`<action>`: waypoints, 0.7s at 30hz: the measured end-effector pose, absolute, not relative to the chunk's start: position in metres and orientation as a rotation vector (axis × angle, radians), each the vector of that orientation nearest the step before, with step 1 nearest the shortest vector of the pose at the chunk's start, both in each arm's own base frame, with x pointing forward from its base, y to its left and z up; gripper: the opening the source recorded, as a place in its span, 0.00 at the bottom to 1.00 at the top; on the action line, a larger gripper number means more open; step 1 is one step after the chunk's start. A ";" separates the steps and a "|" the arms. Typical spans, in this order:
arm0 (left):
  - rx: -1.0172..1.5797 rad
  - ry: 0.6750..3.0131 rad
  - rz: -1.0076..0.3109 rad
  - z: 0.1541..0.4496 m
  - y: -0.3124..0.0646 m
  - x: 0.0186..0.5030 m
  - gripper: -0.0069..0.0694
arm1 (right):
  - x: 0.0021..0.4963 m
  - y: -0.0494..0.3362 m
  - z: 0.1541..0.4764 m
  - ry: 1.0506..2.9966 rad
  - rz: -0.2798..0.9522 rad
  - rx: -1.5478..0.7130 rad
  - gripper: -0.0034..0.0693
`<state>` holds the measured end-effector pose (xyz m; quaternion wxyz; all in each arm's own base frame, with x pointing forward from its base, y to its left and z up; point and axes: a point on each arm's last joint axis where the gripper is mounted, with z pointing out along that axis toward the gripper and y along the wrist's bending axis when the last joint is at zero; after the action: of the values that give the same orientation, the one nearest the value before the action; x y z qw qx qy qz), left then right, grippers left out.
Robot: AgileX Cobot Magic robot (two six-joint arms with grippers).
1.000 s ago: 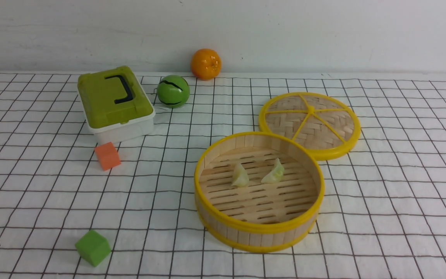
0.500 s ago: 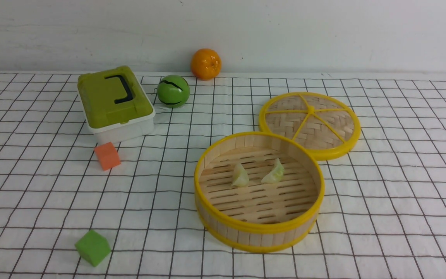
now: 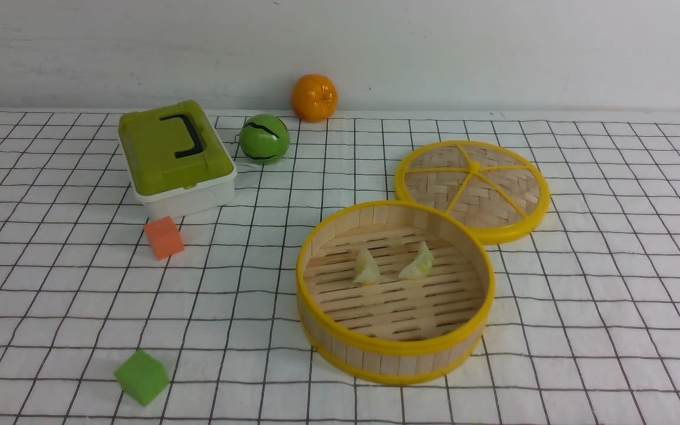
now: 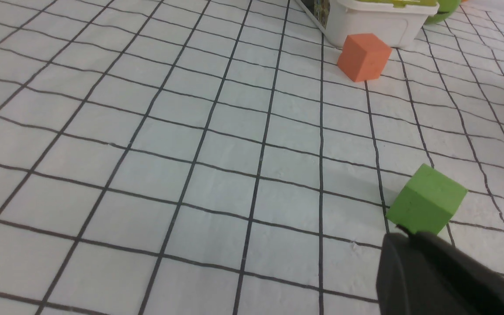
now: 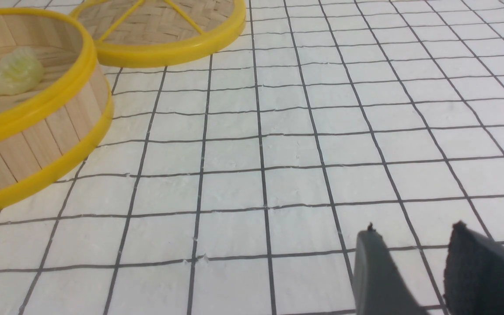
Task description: Put the dumplings into the steamer on the table with the white tablecloth.
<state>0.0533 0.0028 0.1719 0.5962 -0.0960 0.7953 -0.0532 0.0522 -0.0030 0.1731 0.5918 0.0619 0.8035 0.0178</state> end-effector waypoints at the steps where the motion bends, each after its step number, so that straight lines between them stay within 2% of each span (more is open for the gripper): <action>1: -0.215 1.849 -0.118 0.172 0.003 0.053 0.07 | 0.052 -0.003 0.173 1.869 0.041 0.144 0.38; 21: -0.208 1.849 -0.119 0.172 0.002 0.053 0.07 | 0.052 -0.003 0.173 1.869 0.041 0.144 0.38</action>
<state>0.0533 0.0024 0.1718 0.5960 -0.0895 0.7963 -0.0513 0.0522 -0.0030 0.1731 0.5918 0.0619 0.8035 0.0178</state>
